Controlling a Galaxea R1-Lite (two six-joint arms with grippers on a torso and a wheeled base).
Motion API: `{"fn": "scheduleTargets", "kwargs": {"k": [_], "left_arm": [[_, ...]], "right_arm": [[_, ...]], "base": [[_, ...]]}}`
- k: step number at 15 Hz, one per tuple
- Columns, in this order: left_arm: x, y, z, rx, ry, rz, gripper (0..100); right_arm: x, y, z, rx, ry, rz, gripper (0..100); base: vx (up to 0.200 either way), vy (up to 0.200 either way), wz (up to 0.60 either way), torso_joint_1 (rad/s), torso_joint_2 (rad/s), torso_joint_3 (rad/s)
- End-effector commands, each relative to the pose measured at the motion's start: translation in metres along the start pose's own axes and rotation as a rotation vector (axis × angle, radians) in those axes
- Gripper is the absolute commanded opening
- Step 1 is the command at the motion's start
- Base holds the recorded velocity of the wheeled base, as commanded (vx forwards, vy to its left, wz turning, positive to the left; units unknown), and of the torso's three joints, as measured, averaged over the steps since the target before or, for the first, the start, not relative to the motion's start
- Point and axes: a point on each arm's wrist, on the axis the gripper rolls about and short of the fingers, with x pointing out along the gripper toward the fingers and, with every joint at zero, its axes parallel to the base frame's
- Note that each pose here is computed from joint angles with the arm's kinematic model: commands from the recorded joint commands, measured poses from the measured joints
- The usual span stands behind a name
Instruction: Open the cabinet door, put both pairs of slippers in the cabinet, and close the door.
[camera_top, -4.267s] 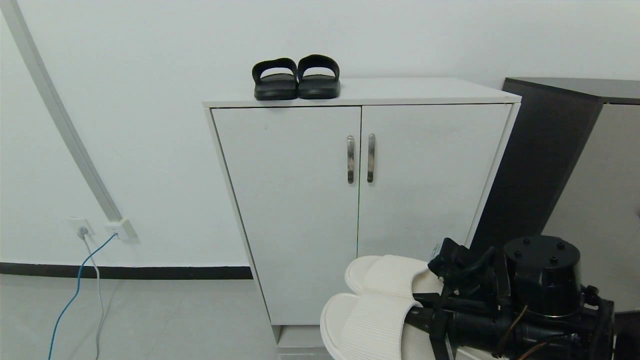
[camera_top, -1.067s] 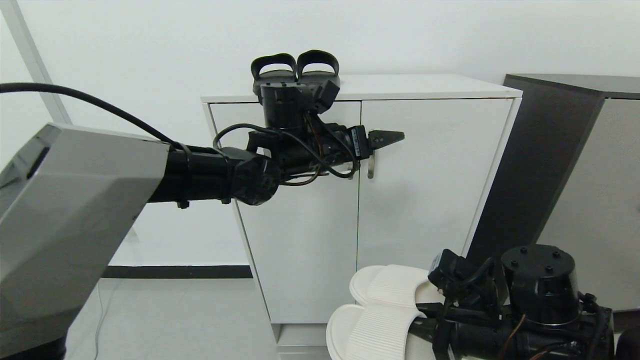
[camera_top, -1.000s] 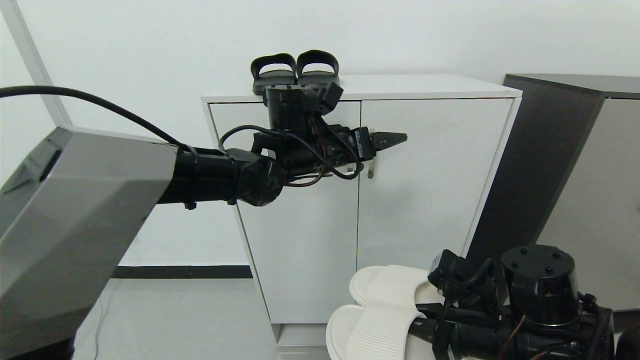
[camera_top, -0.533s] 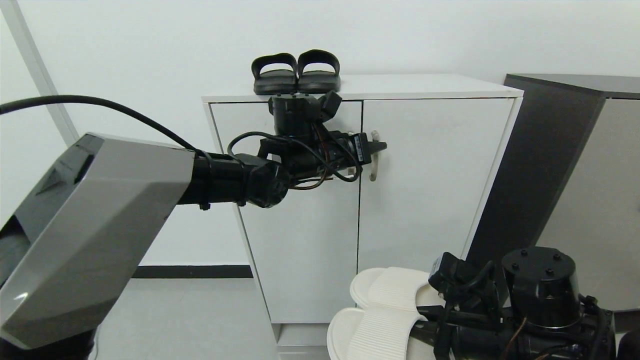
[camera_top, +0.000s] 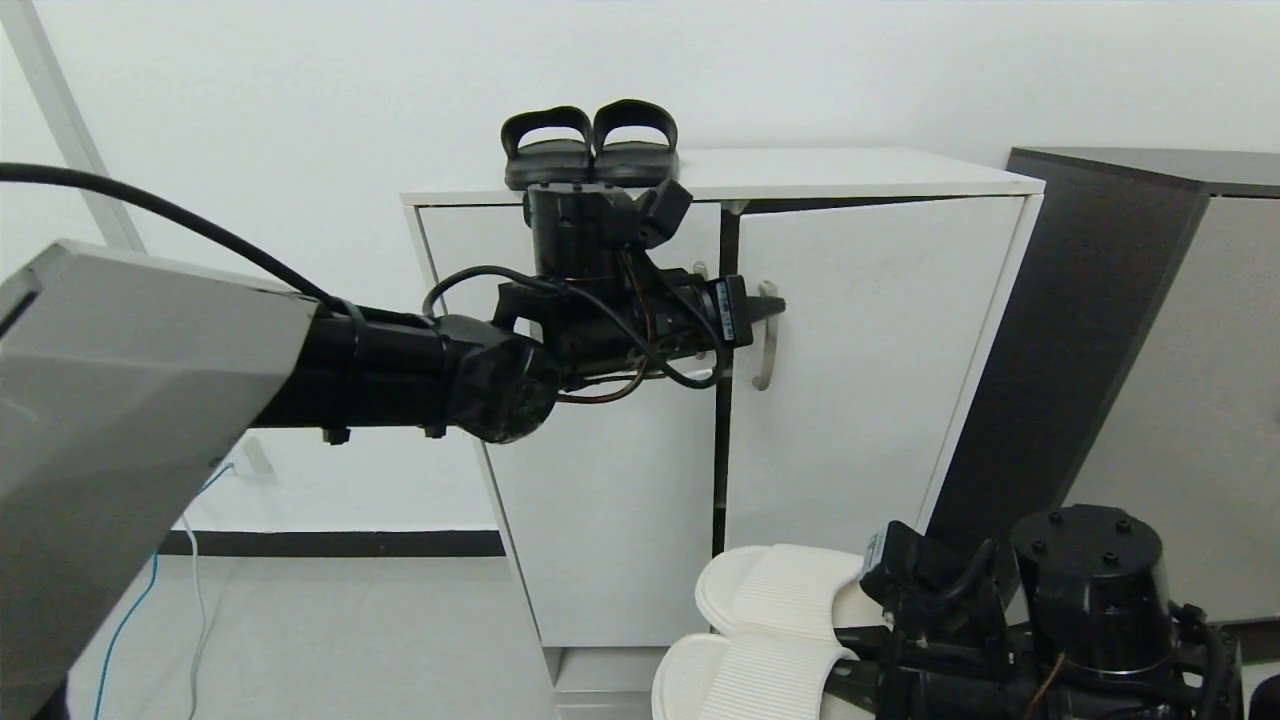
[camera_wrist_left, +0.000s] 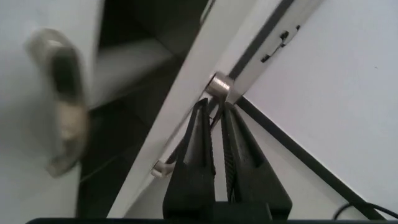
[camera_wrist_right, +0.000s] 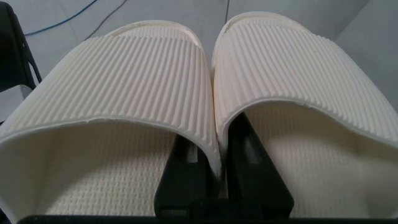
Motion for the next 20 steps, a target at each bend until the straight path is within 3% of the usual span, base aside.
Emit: {"fn": "scheduleTargets", "kwargs": {"k": [1, 8, 13, 14, 17, 20], "left_arm": [[-0.017, -0.025, 0.01, 0.014, -0.016, -0.035, 0], [-0.058, -0.058, 0.01, 0.013, 0.001, -0.059, 0], [-0.097, -0.072, 0.007, 0.034, -0.015, -0.061, 0], [-0.101, -0.071, 0.008, 0.029, -0.021, -0.055, 0], [-0.096, -0.05, 0.011, 0.011, -0.026, -0.011, 0], [-0.066, -0.031, 0.016, -0.038, -0.081, -0.021, 0]], "right_arm": [[-0.004, 0.005, 0.001, -0.008, -0.007, 0.015, 0], [-0.007, 0.008, 0.001, -0.014, -0.013, 0.053, 0], [-0.006, 0.009, 0.0, -0.014, -0.009, 0.057, 0], [-0.006, 0.009, -0.001, -0.014, -0.007, 0.056, 0], [-0.006, 0.011, 0.0, -0.018, -0.007, 0.063, 0], [-0.006, 0.014, 0.0, -0.023, -0.007, 0.074, 0]], "base": [[0.0, 0.0, 0.0, 0.0, 0.0, 0.0], [0.0, 0.0, 0.0, 0.0, 0.0, 0.0], [0.0, 0.0, 0.0, 0.0, 0.0, 0.0], [0.0, 0.0, 0.0, 0.0, 0.0, 0.0], [0.0, 0.0, 0.0, 0.0, 0.0, 0.0], [0.0, 0.0, 0.0, 0.0, 0.0, 0.0]]}}
